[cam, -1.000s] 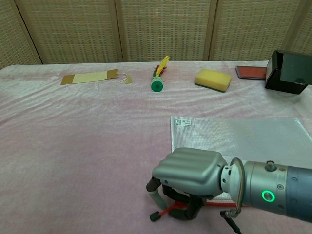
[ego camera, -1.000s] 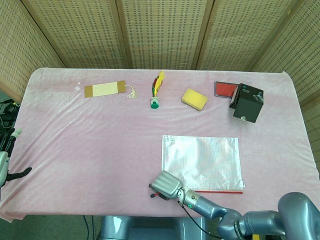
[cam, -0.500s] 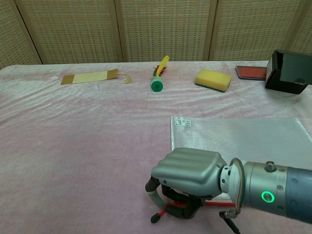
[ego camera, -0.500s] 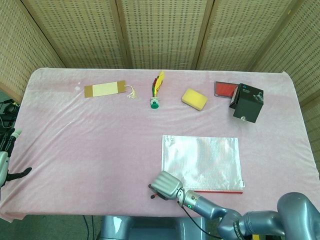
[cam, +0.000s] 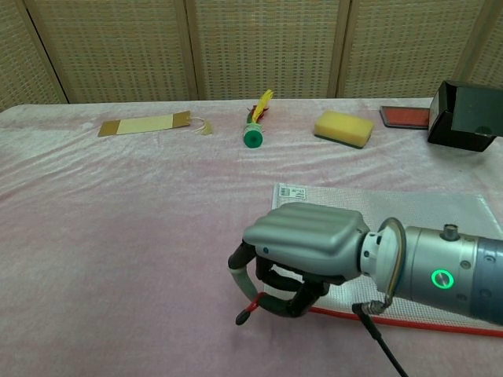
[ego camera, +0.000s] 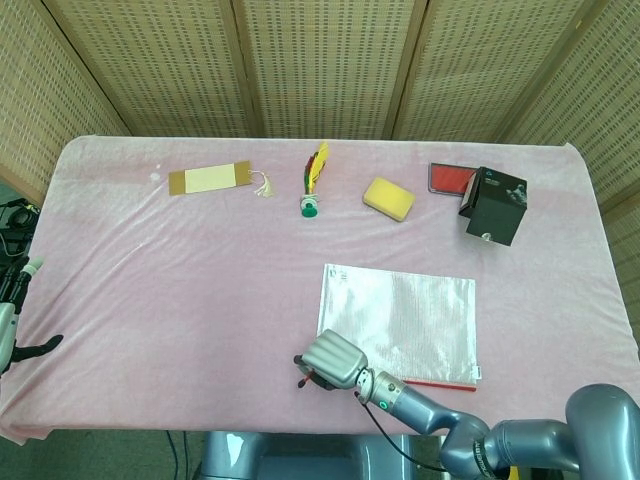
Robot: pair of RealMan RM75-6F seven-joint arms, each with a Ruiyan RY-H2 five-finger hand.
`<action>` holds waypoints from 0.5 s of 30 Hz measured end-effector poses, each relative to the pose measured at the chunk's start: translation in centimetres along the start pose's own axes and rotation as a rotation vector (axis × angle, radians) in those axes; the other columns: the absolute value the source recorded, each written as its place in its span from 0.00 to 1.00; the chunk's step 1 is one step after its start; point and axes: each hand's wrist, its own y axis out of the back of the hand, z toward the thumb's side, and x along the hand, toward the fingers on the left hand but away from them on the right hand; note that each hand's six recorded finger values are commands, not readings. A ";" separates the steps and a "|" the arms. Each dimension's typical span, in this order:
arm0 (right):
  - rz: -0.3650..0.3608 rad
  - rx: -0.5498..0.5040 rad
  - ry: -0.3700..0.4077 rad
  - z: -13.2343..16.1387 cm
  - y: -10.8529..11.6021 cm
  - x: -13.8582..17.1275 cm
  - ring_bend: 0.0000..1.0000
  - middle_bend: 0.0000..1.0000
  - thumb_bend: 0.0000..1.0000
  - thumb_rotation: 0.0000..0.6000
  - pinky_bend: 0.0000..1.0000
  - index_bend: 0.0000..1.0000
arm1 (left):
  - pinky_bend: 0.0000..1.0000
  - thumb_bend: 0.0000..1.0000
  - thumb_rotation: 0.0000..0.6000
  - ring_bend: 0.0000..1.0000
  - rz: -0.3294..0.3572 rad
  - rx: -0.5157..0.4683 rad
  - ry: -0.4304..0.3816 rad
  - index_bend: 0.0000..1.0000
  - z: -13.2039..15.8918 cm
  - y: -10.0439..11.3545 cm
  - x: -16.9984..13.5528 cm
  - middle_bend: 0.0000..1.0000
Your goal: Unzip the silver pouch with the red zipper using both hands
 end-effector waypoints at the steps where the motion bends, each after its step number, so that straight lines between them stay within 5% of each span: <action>1: -0.008 -0.011 -0.001 -0.1 0.4 0.0 0.93 0.94 0.67 1.00 1.00 0.78 | 0.00 0.00 1.00 0.00 -0.001 0.000 0.000 0.00 0.0 0.0 0.0 0.00; 7: -0.046 -0.074 0.013 -0.6 3.1 0.0 0.94 0.95 0.67 1.00 1.00 0.79 | 0.00 0.00 1.00 0.00 -0.006 -0.005 0.001 0.00 0.0 -0.1 0.1 0.00; 15: -0.134 -0.184 0.035 -1.3 9.9 -1.4 0.94 0.95 0.67 1.00 1.00 0.79 | 0.00 0.00 1.00 0.00 -0.009 -0.012 0.004 0.00 -0.1 -0.1 0.3 0.00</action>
